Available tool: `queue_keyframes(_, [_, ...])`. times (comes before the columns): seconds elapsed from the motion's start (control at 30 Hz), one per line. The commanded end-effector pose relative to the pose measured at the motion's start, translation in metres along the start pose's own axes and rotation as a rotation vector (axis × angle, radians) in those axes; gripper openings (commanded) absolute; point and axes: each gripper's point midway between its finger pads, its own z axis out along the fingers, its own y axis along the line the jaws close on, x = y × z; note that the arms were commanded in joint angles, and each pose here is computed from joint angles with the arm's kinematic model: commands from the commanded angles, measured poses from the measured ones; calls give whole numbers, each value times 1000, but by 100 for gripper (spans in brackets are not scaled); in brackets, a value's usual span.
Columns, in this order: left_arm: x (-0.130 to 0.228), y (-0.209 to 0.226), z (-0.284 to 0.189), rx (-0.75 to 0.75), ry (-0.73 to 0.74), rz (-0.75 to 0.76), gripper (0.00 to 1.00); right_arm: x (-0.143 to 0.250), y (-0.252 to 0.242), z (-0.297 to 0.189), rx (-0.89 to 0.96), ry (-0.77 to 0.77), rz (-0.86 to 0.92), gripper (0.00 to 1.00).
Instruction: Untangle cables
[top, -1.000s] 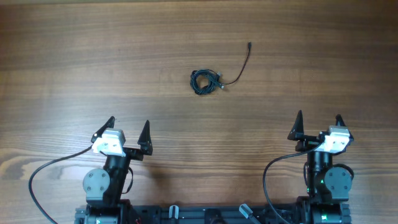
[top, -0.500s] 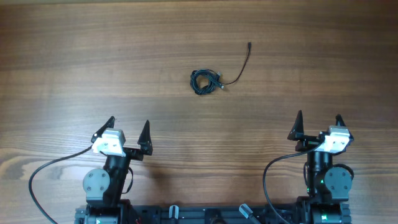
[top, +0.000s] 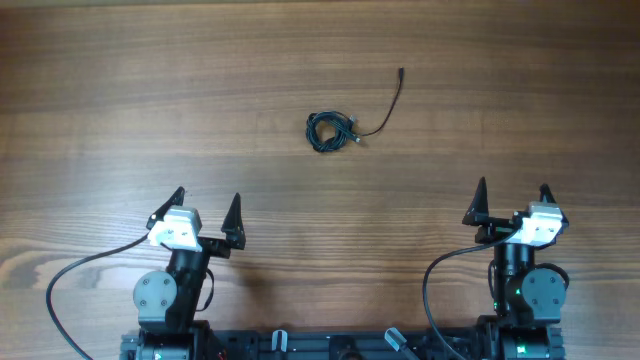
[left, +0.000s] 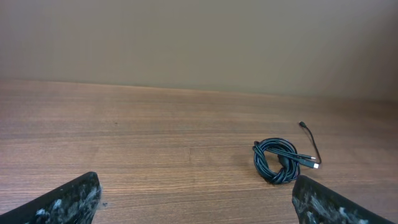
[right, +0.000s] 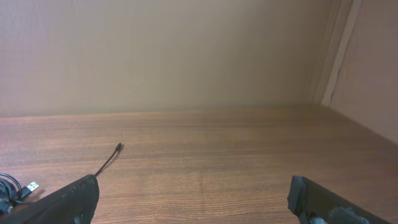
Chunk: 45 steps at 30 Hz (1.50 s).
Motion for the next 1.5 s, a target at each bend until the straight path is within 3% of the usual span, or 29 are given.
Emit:
queue_keyframes(0.0, [3,0,0,4,0,19,100,-2,3,-1,-15,-11,-10,100])
queue_keyframes(0.37, [-1,-6,0,40,-15,22,100,-2,3,-1,-15,-11,-10,100])
queue_keyframes(0.87, [-45,-13,-7,54,-127,24,100,-2,3,-1,-15,-11,-10,100])
queue_keyframes(1.13, [-70,-30,-16,136,-166,13,100,-2,3,-1,-15,-11,-10,100])
queue_keyframes(1.47, [-82,-29,-1,121,-50,-19,100,-2,3,-1,-15,-11,-10,100])
